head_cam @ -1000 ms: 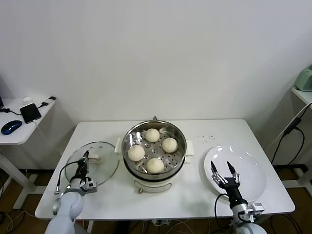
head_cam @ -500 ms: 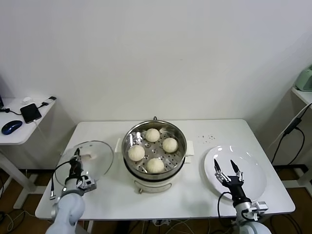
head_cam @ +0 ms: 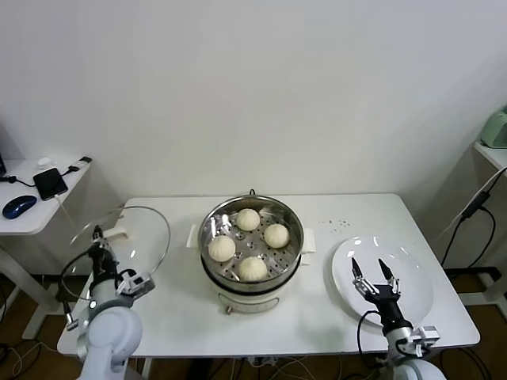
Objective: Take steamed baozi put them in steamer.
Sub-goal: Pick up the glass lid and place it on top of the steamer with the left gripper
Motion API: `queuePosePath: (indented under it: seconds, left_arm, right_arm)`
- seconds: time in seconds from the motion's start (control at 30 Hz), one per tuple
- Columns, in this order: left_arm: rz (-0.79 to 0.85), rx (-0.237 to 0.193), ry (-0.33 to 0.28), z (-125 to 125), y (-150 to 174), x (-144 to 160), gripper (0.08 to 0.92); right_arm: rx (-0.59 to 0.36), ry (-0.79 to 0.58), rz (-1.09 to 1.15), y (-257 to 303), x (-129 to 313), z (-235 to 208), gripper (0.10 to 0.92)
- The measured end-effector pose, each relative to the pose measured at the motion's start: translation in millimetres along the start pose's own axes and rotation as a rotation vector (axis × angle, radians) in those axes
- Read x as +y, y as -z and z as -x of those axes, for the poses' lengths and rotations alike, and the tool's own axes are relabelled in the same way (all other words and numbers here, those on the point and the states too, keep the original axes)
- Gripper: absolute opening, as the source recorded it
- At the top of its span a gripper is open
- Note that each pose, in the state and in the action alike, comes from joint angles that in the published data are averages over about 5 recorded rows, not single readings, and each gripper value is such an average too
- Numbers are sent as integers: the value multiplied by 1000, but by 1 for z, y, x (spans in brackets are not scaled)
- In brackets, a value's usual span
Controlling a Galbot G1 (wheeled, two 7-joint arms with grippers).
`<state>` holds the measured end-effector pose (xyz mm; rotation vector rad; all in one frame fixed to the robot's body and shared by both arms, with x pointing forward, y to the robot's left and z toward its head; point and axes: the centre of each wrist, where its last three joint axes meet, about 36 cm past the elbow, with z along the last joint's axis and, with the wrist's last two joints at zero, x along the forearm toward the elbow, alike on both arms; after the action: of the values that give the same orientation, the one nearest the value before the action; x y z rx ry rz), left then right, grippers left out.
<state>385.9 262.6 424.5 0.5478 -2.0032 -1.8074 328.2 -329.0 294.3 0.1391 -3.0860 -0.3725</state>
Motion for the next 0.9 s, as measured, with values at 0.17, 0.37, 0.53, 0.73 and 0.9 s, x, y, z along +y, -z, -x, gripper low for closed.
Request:
queuePosePath:
  seconds: [0.17,0.37,0.53,0.73,0.9]
  left_arm:
    - [-59,-23,-17,-23,31,26,160]
    - [-137,-96,-58,-47,74,45,160]
    - [-200,-181,-86,-62,111,57,160]
    - [-255,-296,-115,-76,155,64,160]
    - [-251,-364,-121,-87,184,58,160]
  right_arm:
    - [2,-11,-7,2,-2,-2,823]
    - [12,-27,-14,-1,-3,-7,823]
    - [17,-37,-21,-3,-2,-9,823]
    - [20,-44,-25,-5,0,-7,823]
    - [26,-46,-28,-8,1,-7,823]
